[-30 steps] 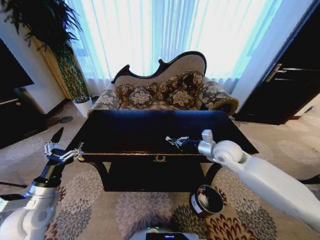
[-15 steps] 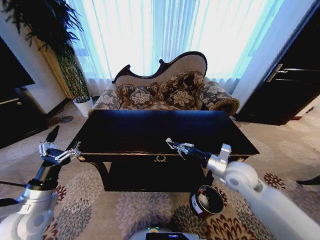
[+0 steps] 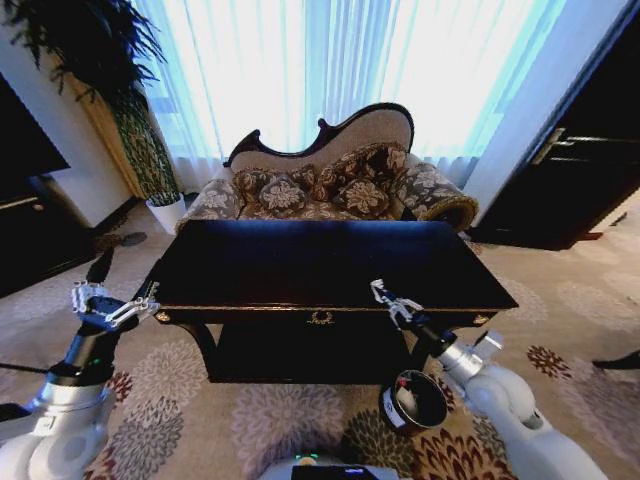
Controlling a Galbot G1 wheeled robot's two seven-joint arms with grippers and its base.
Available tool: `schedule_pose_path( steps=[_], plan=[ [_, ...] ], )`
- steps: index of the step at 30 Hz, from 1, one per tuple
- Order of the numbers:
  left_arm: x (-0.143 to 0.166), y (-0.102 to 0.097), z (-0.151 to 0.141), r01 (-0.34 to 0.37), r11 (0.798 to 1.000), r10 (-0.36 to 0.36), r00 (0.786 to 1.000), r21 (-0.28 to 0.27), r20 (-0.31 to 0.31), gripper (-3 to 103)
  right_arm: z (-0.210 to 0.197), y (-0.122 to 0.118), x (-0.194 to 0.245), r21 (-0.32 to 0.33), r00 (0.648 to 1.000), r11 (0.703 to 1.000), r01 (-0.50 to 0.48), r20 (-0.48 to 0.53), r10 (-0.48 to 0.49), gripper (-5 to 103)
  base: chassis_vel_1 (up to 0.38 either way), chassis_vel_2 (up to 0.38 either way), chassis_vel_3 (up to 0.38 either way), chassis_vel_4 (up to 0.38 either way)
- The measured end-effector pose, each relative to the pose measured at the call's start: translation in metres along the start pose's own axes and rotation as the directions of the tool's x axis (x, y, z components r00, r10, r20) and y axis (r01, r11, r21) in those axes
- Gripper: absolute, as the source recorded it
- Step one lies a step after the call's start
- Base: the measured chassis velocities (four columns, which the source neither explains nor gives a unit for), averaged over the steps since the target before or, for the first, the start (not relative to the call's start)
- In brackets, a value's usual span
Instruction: Move to the front of the table and place the trash on the table into the trash bin.
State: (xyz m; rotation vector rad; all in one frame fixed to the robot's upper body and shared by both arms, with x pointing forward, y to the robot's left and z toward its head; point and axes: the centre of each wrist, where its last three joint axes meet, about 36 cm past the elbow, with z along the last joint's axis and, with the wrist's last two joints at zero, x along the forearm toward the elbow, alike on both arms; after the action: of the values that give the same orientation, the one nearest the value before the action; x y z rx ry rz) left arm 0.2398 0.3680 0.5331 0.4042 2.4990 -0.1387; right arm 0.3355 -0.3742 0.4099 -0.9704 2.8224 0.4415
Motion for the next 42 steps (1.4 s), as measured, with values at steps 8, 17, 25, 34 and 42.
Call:
schedule_pose_path(
  steps=[8, 17, 25, 34, 42],
  plan=[
    [0.003, -0.001, -0.002, 0.013, 1.0, -0.013, 1.0, -0.008, -0.004, 100, 0.038, -0.031, 0.031, 0.005, 0.999, 1.0, 0.028, 0.016, -0.028, 1, 0.0, 0.0, 0.0, 0.0],
    [0.004, -0.001, -0.001, 0.024, 1.0, -0.024, 1.0, -0.012, -0.002, 100, 0.098, -0.06, 0.083, 0.039, 0.989, 0.996, -0.078, -0.126, 0.082, 1, 0.0, 0.0, 0.0, 0.0],
    [0.003, -0.001, -0.001, 0.02, 1.0, -0.02, 1.0, -0.014, -0.004, 100, 0.131, -0.061, 0.085, 0.118, 0.882, 0.934, -0.337, -0.309, 0.357, 1, 0.0, 0.0, 0.0, 0.0],
    [0.003, 0.004, -0.005, 0.016, 1.0, -0.016, 1.0, -0.021, 0.0, 100, 0.194, -0.07, 0.114, 0.259, 0.63, 0.798, -0.544, -0.502, 0.593, 1, 0.0, 0.0, 0.0, 0.0],
    [0.002, 0.004, -0.005, 0.013, 1.0, -0.013, 1.0, -0.021, 0.002, 100, 0.226, -0.078, 0.129, 0.295, 0.507, 0.742, -0.602, -0.576, 0.641, 1, 0.0, 0.0, 0.0, 0.0]
  ],
)
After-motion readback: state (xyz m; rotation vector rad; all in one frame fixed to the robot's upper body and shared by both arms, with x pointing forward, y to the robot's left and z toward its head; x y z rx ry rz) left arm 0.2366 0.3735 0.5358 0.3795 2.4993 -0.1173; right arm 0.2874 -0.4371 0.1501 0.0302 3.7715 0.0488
